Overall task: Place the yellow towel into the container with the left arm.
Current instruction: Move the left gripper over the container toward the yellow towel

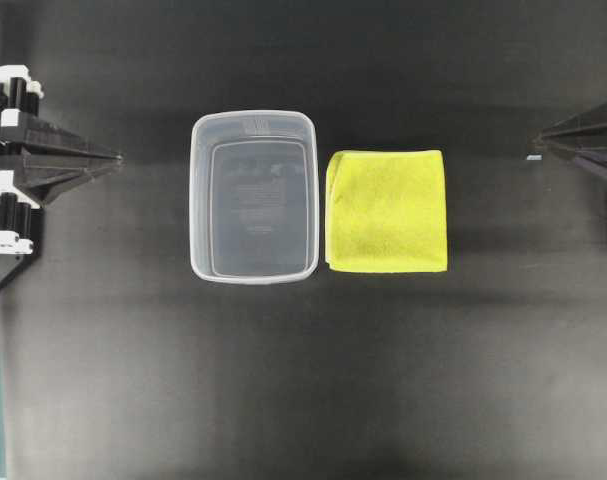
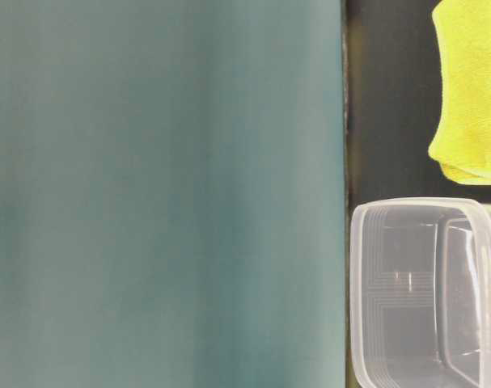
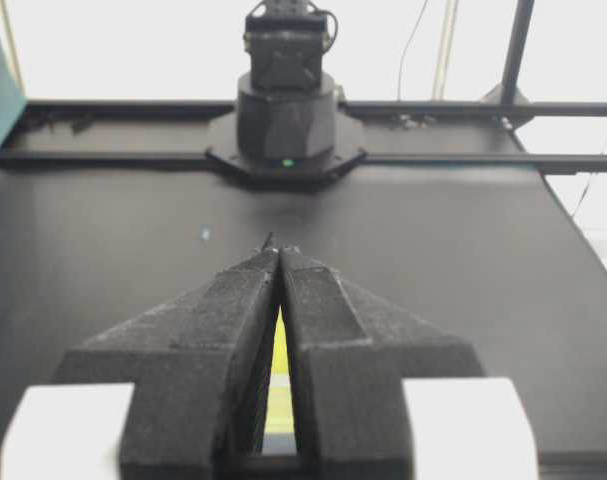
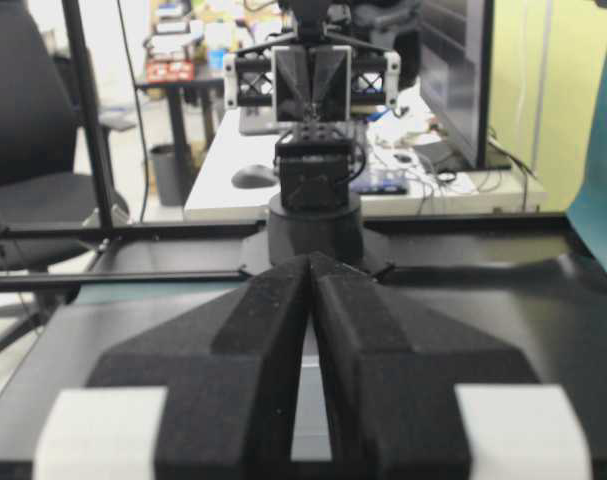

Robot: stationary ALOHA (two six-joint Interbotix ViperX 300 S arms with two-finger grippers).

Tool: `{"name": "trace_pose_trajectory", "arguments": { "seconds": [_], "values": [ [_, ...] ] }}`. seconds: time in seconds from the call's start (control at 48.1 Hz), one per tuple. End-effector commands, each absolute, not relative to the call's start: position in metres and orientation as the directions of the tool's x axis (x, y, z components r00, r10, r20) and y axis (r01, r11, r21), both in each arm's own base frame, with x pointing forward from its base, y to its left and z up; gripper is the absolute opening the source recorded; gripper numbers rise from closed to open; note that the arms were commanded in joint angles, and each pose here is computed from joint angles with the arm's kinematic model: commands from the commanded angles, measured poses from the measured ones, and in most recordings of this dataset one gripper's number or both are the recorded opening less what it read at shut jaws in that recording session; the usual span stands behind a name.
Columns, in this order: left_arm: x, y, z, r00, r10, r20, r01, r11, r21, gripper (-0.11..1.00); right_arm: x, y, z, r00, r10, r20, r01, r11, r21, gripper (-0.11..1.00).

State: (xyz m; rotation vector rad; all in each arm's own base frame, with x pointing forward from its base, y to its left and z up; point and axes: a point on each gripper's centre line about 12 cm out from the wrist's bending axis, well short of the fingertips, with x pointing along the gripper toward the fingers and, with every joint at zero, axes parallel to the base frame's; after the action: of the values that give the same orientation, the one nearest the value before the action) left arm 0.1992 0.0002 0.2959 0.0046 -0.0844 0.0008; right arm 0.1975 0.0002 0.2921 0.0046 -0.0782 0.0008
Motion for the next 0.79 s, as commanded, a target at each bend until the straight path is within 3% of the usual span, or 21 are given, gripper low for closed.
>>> {"name": "trace_pose_trajectory", "arguments": {
  "seconds": [0.0,0.062,0.146,0.458,0.624,0.77],
  "values": [
    [0.208,0.004,0.309,0.996,0.017,0.084,-0.018,1.0,0.013,0.06,0.199,0.0,0.299,0.995,-0.003,0.098,0.001,1.0,0.021,0.01],
    [0.214,0.005,0.315,0.998,0.018,0.055,-0.018,1.0,-0.001,0.01,0.198,-0.002,0.297,0.997,-0.014,0.078,0.012,0.999,0.032,0.07],
    [0.226,0.004,0.32,1.0,0.013,0.008,-0.013,1.0,-0.014,0.0,0.195,-0.004,0.291,0.999,-0.022,0.023,0.021,0.999,0.044,0.0],
    [0.288,0.004,0.327,0.986,0.014,-0.168,-0.014,1.0,0.001,0.0,0.169,-0.008,0.278,0.988,-0.043,-0.147,0.061,0.991,0.117,0.0],
    [0.334,-0.008,0.324,0.958,-0.022,-0.286,0.024,1.0,0.004,0.0,0.153,-0.007,0.276,0.984,-0.041,-0.174,0.065,0.989,0.136,0.01],
    [0.373,-0.008,0.312,0.895,-0.012,-0.447,0.016,1.0,0.006,0.0,0.143,-0.006,0.274,0.983,-0.04,-0.18,0.065,0.989,0.133,0.22]
  ]
}}
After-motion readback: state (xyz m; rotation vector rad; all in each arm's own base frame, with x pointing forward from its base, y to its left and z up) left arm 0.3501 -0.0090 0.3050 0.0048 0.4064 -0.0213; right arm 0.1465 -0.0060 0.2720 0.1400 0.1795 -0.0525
